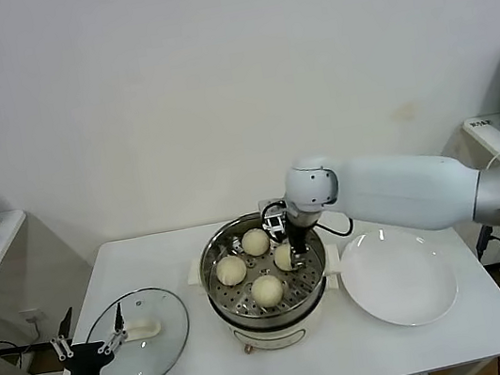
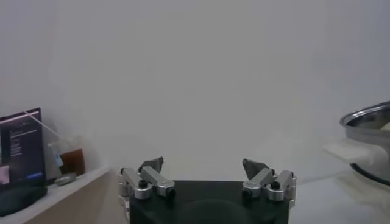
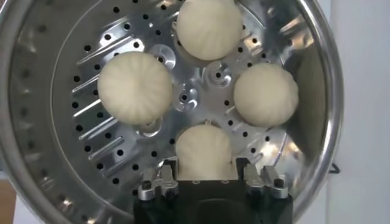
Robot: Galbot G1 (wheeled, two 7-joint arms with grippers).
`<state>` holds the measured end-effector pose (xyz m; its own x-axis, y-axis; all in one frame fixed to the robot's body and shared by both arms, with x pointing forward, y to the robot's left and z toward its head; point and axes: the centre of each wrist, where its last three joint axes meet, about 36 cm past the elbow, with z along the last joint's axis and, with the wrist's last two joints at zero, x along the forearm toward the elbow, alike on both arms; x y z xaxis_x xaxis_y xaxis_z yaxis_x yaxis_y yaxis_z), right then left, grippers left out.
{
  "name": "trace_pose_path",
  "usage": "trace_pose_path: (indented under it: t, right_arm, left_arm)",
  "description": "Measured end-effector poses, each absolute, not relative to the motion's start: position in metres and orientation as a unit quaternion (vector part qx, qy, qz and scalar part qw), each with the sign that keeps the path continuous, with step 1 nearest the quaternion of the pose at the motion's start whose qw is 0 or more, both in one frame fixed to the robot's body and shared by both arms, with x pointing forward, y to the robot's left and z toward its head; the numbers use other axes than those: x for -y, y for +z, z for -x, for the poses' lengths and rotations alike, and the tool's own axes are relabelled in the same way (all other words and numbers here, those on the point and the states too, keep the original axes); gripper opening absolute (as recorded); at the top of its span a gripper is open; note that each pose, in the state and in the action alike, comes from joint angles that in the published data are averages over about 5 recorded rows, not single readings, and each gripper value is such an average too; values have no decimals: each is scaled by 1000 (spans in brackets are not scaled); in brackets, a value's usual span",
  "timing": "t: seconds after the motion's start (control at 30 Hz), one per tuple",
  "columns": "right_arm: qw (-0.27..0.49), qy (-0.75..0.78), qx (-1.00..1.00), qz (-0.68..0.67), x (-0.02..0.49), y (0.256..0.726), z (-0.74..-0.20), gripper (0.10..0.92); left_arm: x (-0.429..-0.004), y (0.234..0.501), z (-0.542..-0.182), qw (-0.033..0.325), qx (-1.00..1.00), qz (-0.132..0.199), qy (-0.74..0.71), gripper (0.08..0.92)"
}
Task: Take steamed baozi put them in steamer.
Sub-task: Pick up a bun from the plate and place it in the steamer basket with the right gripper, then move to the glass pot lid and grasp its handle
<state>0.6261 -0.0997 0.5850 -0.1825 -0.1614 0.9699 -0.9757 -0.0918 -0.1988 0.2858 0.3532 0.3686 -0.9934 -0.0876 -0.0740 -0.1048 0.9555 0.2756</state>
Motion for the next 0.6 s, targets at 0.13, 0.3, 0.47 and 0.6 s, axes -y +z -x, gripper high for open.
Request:
trace_pose_path:
  t: [0.13, 0.3, 0.47, 0.6]
  right_arm:
    - [377, 529, 562, -512, 105, 595, -625, 794]
    - [360, 527, 577, -510, 116, 620, -617, 822]
    - [328, 523, 606, -502, 138, 638, -601, 823]
    - [282, 496, 656, -494, 167, 641, -584, 823]
  left_arm:
    - [-354, 371, -286, 33, -988, 49, 143, 823]
    - [-355, 373, -288, 36, -988, 49, 145, 823]
    - [-353, 372, -289, 36, -988, 49, 143, 823]
    - [-351, 370, -289, 33, -988, 50, 143, 823]
